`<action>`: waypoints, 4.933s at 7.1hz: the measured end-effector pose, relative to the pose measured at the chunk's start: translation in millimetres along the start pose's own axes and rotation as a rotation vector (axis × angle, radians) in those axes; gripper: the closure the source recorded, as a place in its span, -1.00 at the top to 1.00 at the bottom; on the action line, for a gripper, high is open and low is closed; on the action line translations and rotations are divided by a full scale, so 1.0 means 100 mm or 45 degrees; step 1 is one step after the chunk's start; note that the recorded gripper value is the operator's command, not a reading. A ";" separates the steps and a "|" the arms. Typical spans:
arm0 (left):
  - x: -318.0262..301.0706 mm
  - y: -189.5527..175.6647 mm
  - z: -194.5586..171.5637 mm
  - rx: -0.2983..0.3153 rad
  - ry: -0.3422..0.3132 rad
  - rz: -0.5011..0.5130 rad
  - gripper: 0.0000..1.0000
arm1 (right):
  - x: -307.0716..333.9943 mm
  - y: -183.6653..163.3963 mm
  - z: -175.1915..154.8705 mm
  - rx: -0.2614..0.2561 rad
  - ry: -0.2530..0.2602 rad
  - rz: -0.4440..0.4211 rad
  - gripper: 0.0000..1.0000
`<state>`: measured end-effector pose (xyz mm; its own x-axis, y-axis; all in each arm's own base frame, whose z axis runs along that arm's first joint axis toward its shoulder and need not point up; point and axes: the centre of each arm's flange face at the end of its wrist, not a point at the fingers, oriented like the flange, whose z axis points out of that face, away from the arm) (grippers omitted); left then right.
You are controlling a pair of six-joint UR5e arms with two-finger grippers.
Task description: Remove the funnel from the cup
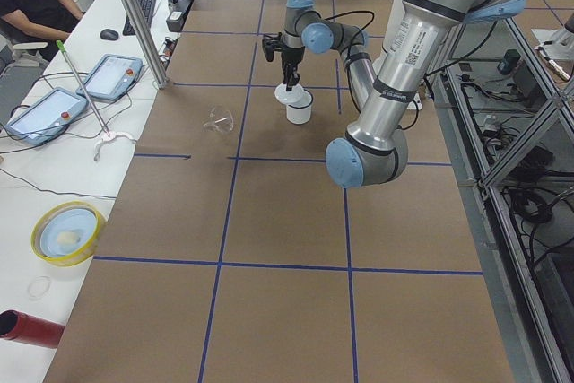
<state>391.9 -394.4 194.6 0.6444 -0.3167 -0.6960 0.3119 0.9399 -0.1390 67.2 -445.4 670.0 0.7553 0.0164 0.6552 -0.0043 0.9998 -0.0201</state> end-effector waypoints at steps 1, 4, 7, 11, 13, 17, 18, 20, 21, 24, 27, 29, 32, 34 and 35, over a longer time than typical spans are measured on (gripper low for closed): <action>0.12 0.12 0.07 -0.020 -0.003 -0.016 -1.00 | 0.00 0.00 0.00 0.000 0.000 0.000 1.00; 0.24 0.18 0.25 -0.012 -0.034 -0.036 -1.00 | 0.00 0.00 0.00 0.000 0.000 0.000 1.00; 0.27 0.24 0.33 -0.011 -0.047 -0.027 -1.00 | 0.00 0.00 0.00 0.000 0.000 0.000 1.00; 0.28 0.29 0.38 -0.020 -0.054 -0.020 -1.00 | 0.00 0.00 0.00 0.000 0.000 0.000 1.00; 0.29 0.30 0.39 -0.021 -0.052 -0.018 -1.00 | 0.00 0.00 0.00 0.000 0.000 0.000 1.00; 0.30 0.28 0.45 -0.019 -0.050 -0.010 1.00 | 0.00 0.00 0.00 -0.001 0.000 0.001 1.00; 0.30 0.28 0.43 -0.017 -0.046 -0.008 1.00 | 0.00 0.00 0.00 0.000 0.000 0.000 1.00; 0.29 0.27 0.40 -0.013 -0.039 0.000 1.00 | 0.00 0.00 0.00 0.000 0.000 0.000 1.00; 0.28 0.25 0.31 -0.005 -0.020 0.012 1.00 | 0.00 0.00 0.00 0.000 0.000 0.000 1.00; 0.03 -0.38 -0.28 0.124 0.058 0.229 1.00 | 0.00 0.00 0.00 0.000 0.000 0.000 1.00; -0.79 -1.63 -0.45 0.320 0.006 0.461 1.00 | 0.00 0.00 0.00 0.000 0.000 0.000 1.00; -1.84 -2.63 -0.35 0.311 -0.044 0.602 1.00 | 0.00 0.00 0.00 0.000 0.000 0.000 1.00; -3.51 -3.40 -0.30 0.221 -0.151 0.725 1.00 | 0.00 0.00 0.00 0.000 0.000 0.000 1.00; -4.62 -3.36 -0.28 0.131 -0.198 0.724 1.00 | 0.00 0.00 0.00 0.000 0.000 0.000 1.00; -5.08 -3.21 -0.20 0.067 -0.164 0.701 1.00 | 0.00 0.00 0.00 0.000 0.000 0.000 1.00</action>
<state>-49.4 -533.0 579.0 0.8008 0.2023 -0.5638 -0.0624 0.9643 0.2575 67.2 -445.4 670.0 0.7553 0.0164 0.6552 -0.0044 0.9998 -0.0201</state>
